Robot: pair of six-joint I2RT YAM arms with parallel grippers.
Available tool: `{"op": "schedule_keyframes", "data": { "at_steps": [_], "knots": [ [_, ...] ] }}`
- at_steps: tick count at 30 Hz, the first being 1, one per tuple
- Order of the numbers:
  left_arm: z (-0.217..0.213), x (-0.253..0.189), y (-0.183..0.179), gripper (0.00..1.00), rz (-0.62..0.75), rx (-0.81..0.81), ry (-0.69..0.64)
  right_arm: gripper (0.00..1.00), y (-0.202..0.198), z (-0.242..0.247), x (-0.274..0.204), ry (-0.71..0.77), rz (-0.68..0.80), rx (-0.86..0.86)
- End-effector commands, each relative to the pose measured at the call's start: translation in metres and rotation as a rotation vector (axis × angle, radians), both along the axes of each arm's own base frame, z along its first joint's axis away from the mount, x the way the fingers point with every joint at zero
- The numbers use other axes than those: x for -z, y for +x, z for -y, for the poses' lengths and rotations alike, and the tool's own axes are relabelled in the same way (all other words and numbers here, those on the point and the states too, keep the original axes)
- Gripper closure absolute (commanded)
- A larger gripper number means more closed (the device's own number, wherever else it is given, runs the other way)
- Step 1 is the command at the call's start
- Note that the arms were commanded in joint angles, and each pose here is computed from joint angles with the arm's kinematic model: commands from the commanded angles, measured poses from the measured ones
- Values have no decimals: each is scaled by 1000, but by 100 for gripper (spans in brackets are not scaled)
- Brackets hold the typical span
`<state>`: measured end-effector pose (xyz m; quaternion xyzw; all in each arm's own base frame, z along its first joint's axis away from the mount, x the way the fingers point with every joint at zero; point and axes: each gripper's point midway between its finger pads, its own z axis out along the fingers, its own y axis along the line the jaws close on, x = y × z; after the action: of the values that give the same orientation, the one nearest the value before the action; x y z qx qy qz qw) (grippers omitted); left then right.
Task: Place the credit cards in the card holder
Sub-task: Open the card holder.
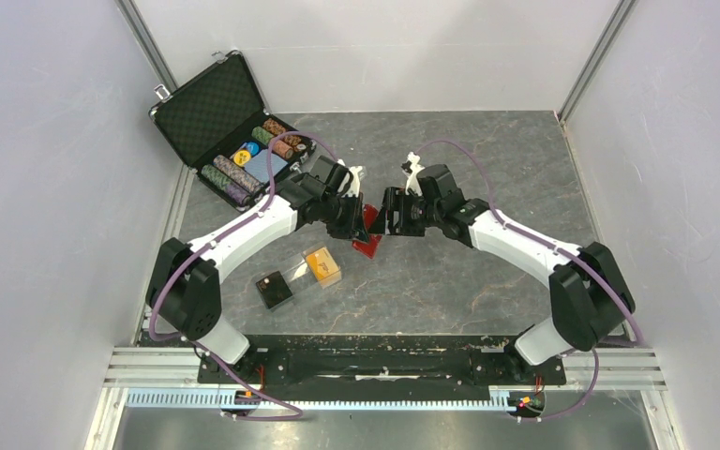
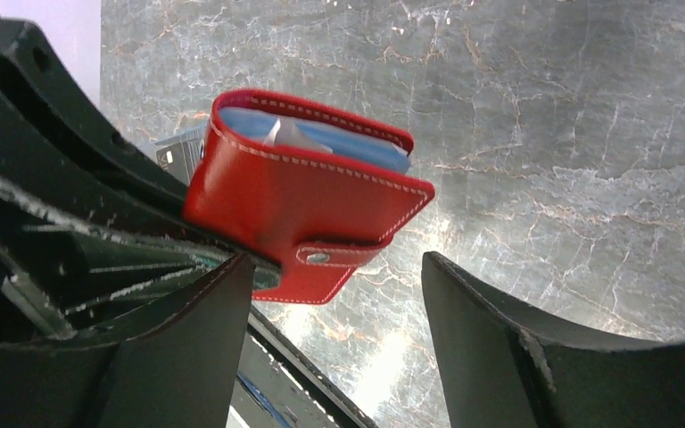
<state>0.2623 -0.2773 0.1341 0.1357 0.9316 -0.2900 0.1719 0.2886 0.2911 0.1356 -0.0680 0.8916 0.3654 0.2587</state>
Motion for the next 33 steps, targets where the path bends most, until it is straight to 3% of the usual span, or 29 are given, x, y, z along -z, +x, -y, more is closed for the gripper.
{"op": "schedule_keyframes", "data": {
  "at_steps": [1, 7, 14, 24, 29, 31, 33],
  "knots": [
    [7, -18, 8, 98, 45, 23, -38, 31, 15, -16, -9, 12, 14, -2],
    [5, -17, 9, 98, 48, 15, -27, 48, 16, -7, 11, -160, -7, -12],
    [2, -16, 13, 98, 56, 2, 1, 62, 7, -3, 24, -232, -12, -42],
    [0, -17, 19, 98, 68, -21, 19, 94, -8, 22, 49, -314, -46, -19],
    [0, -17, 20, 98, 69, -28, 17, 97, -7, 37, 51, -330, -53, 9],
    [0, -17, 19, 98, 69, -27, 15, 93, -4, 44, 46, -319, -45, 30],
    [-1, -16, 19, 98, 68, -30, 13, 83, -1, 46, 37, -276, -26, 37]
  ]
}}
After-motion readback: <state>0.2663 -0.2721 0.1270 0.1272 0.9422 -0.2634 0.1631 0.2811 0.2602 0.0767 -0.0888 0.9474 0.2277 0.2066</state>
